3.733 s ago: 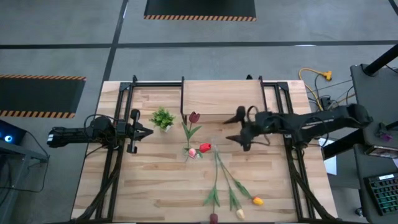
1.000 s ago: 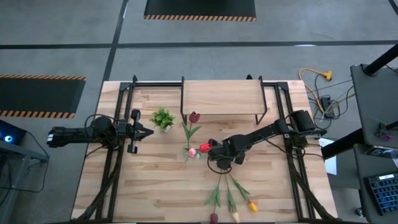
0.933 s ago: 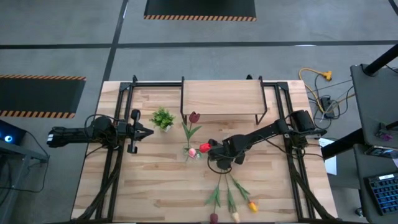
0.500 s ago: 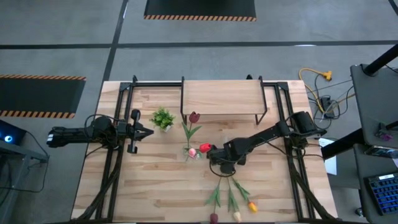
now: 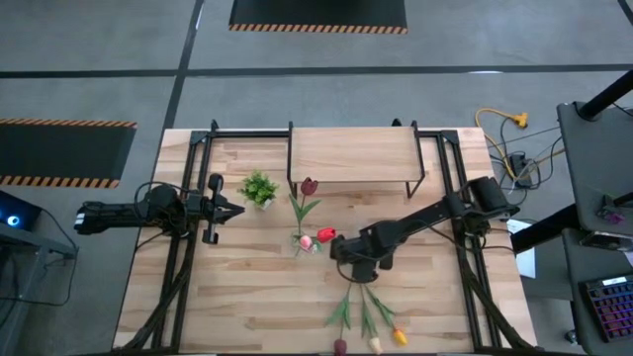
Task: Pick and place flowers into a vace then onto a shelf
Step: Adjust the right transparent vase
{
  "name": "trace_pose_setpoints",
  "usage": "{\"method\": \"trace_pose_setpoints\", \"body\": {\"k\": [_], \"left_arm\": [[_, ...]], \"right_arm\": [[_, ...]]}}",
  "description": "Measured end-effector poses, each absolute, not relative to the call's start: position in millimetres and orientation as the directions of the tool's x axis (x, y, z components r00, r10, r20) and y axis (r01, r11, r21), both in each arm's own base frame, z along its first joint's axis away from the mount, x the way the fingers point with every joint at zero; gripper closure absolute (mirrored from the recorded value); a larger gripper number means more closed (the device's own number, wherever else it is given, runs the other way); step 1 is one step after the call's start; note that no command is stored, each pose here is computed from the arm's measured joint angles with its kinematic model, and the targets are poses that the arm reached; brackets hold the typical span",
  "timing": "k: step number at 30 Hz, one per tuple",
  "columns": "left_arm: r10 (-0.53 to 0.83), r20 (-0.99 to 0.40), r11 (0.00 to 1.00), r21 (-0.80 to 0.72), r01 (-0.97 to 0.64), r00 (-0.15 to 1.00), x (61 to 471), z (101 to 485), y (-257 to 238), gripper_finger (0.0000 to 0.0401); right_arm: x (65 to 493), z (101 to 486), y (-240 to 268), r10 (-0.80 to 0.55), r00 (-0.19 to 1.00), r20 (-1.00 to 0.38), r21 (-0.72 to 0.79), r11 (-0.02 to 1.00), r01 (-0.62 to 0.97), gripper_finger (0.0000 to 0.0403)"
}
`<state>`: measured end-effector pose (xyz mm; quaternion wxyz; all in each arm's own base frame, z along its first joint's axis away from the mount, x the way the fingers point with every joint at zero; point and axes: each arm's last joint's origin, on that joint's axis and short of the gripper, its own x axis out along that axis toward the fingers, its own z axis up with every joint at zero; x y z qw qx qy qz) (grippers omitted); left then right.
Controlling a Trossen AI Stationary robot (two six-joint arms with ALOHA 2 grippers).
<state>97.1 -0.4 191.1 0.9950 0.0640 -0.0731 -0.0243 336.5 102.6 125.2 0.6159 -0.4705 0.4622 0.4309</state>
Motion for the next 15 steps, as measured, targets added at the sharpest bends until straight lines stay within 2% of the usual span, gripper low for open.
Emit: {"method": "trace_pose_setpoints", "body": {"k": [11, 15], "left_arm": [[-0.058, 0.142, 0.991, 0.131, 0.039, 0.988, 97.2, 191.0, -0.4, 0.0398], [-0.058, 0.142, 0.991, 0.131, 0.039, 0.988, 97.2, 191.0, -0.4, 0.0398]], "right_arm": [[333.4, 119.6, 100.3, 0.122, 0.222, -0.967, -0.192, 0.217, -0.957, 0.0242], [335.0, 121.8, 101.1, 0.132, 0.228, -0.965, -0.188, 0.257, -0.948, 0.0242]]}}
